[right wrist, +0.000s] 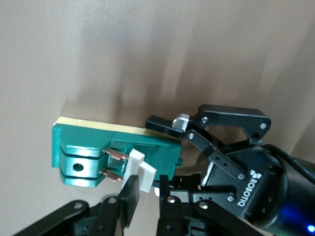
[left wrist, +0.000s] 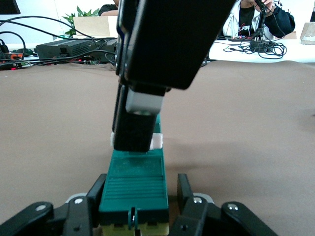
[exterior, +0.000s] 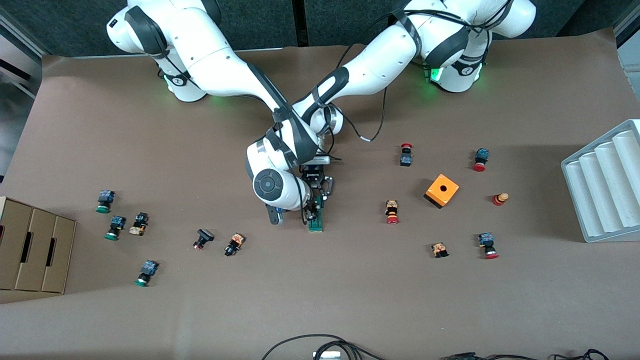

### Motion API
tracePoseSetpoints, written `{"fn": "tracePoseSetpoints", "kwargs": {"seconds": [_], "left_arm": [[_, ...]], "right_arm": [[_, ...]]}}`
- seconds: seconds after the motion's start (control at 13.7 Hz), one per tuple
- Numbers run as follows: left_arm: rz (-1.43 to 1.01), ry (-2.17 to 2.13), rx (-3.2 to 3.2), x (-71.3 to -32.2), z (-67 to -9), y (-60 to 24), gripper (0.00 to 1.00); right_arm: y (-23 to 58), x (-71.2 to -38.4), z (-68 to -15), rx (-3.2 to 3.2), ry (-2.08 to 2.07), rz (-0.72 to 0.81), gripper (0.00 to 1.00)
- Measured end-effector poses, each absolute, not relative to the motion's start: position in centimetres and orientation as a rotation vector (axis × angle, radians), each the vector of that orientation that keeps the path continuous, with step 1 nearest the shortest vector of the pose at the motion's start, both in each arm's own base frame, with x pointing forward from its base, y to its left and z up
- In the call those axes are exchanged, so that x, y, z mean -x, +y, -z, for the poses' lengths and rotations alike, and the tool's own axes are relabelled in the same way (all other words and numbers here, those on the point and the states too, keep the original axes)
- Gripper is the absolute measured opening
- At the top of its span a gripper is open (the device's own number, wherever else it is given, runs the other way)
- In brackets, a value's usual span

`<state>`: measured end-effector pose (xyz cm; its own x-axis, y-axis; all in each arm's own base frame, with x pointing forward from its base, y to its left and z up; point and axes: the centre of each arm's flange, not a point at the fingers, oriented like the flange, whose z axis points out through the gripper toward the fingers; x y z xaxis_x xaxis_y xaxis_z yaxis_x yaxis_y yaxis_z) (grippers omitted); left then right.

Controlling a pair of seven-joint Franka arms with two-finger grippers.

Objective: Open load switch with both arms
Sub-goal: 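Push the white lever down into the switch with the right gripper, then open the right gripper and withdraw it from the switch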

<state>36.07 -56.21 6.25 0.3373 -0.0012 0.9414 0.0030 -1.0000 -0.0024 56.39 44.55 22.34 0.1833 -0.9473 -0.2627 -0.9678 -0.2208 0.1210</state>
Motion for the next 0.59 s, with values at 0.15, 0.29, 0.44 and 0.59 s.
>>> {"fn": "tracePoseSetpoints", "kwargs": {"seconds": [0.15, 0.29, 0.44, 0.59], "left_arm": [[1.806, -0.002, 2.566, -36.07, -6.25, -56.21, 0.63], [1.806, -0.002, 2.566, -36.07, -6.25, -56.21, 0.63], [1.806, -0.002, 2.566, -36.07, -6.25, -56.21, 0.63], [1.806, -0.002, 2.566, -36.07, -6.25, -56.21, 0.63]], "right_arm": [[44.67, -56.22, -21.84, 2.360, 1.913, -0.426, 0.26], [44.73, -56.18, -21.62, 2.359, 1.912, -0.418, 0.26], [44.74, -56.18, -21.60, 2.359, 1.912, -0.417, 0.26], [44.74, -56.19, -21.65, 2.359, 1.911, -0.417, 0.26]]}}
